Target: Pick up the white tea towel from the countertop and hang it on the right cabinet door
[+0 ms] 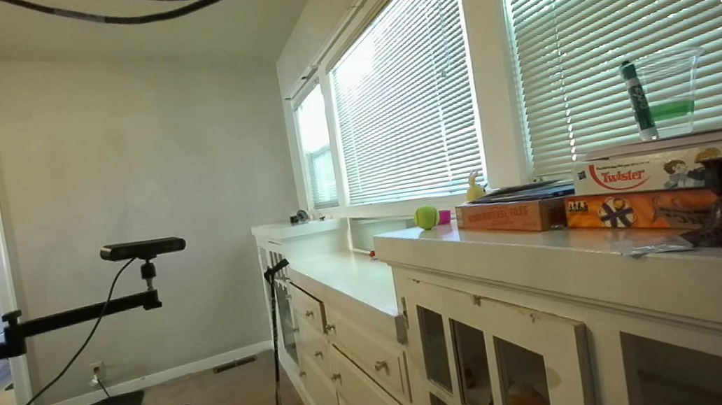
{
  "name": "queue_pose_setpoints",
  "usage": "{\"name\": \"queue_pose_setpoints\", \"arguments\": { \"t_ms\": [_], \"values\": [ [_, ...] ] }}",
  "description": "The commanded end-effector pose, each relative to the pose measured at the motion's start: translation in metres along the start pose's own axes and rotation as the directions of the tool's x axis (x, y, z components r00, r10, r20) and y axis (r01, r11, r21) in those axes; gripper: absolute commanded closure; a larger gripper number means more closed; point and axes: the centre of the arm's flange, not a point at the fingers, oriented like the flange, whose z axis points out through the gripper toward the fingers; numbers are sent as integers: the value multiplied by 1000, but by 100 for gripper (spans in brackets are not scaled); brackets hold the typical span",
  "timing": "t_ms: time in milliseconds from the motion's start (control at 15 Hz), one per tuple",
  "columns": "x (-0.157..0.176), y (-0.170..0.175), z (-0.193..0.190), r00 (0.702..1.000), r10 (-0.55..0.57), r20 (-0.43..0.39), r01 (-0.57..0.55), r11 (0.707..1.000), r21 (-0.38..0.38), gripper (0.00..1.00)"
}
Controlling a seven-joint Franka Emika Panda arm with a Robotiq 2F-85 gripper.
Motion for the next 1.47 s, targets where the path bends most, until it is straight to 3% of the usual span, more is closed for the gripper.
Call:
{"name": "queue_pose_setpoints", "arguments": {
  "t_ms": [0,467,1000,1200,1400],
  "values": [
    [40,-8,-20,994,98,-50,-99,995,-18,99],
    [89,9,-61,958,223,-180,-225,974,11,99],
    [114,24,-88,911,316,-266,-319,947,32,99],
    [106,22,-78,916,300,-267,-308,951,13,99],
    [87,9,-53,942,254,-217,-264,964,-15,99]
  ]
}}
